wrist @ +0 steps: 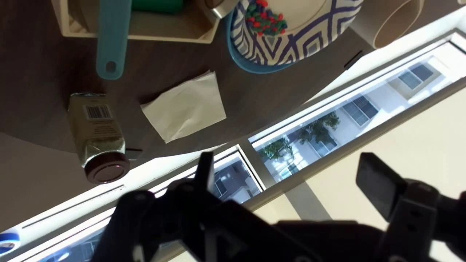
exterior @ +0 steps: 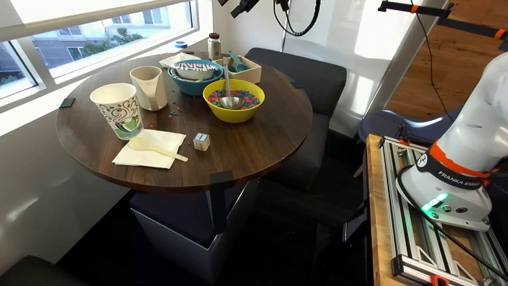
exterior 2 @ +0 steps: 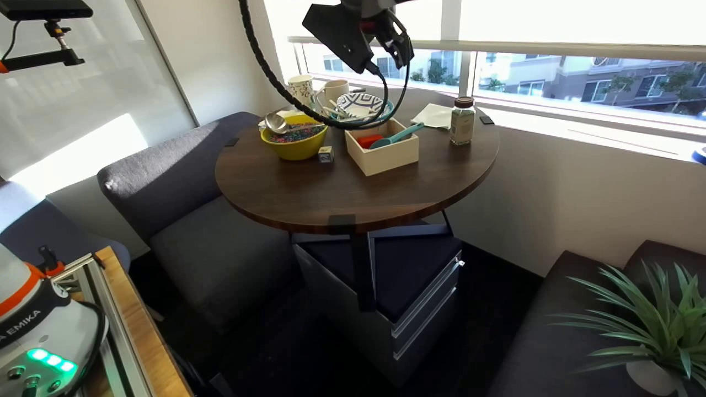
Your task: Use the scooper to put some of the cereal into the white bowl
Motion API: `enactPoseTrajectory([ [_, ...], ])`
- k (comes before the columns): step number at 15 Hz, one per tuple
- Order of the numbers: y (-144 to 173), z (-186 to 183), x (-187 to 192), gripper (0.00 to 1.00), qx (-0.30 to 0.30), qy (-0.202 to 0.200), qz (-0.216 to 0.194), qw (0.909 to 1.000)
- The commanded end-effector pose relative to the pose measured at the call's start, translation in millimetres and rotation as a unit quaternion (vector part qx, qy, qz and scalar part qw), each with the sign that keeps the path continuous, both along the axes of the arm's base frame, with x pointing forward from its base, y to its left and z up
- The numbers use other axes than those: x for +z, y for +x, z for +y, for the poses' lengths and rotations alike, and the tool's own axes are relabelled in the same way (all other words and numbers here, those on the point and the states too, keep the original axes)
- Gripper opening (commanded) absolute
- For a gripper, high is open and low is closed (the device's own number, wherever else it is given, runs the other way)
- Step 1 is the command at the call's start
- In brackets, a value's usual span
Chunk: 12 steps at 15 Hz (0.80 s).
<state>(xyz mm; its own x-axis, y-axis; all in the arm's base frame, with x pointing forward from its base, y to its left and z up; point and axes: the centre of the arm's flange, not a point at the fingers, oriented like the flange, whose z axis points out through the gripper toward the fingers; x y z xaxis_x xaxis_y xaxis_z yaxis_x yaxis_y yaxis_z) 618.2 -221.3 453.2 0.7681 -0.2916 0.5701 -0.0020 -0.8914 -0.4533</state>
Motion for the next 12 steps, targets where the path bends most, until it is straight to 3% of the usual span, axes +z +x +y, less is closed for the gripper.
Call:
enactPoseTrajectory([
  [1, -20, 36, 21, 1.0, 0.052, -0.08, 0.045, 0.9944],
  [4, -31, 58, 32, 1.0, 0.117, -0.147, 0.065, 0.98],
  [7, -49, 74, 39, 1.0, 0.192, -0.179, 0.102, 0.9596],
  [8, -53, 77, 41, 1.0, 0.221, -0.187, 0.091, 0.9528],
  [9, -30, 71, 36, 1.0, 0.178, -0.169, 0.09, 0.9652],
  [12, -40, 76, 44, 1.0, 0.207, -0.179, 0.084, 0.9582],
])
